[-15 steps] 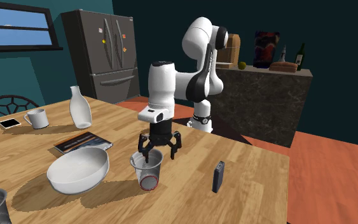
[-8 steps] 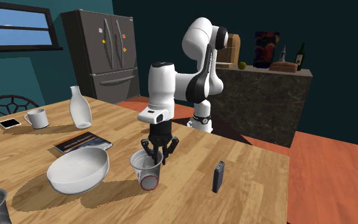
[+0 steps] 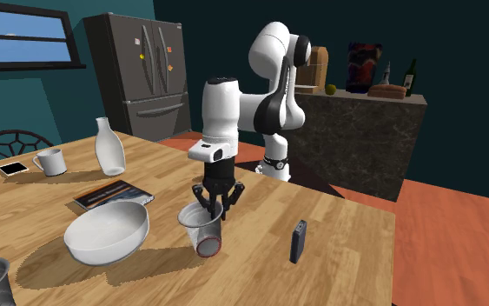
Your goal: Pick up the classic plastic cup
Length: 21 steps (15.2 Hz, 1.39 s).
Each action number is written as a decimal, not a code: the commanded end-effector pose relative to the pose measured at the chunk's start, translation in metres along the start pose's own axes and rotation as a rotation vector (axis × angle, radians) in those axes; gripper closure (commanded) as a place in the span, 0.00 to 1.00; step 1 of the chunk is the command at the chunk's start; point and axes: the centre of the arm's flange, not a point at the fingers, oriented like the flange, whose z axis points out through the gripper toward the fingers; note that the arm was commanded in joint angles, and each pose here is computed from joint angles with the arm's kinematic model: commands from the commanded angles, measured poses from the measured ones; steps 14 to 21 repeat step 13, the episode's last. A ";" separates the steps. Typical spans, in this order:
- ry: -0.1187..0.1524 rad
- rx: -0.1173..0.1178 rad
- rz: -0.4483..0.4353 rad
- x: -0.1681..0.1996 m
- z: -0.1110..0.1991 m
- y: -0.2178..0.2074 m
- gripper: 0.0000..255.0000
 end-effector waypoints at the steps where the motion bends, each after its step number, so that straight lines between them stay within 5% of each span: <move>1: 0.000 0.000 0.000 0.002 -0.009 0.002 1.00; 11: 0.000 0.000 0.000 0.008 -0.061 0.007 1.00; 21: 0.000 0.000 0.000 0.008 -0.062 0.007 1.00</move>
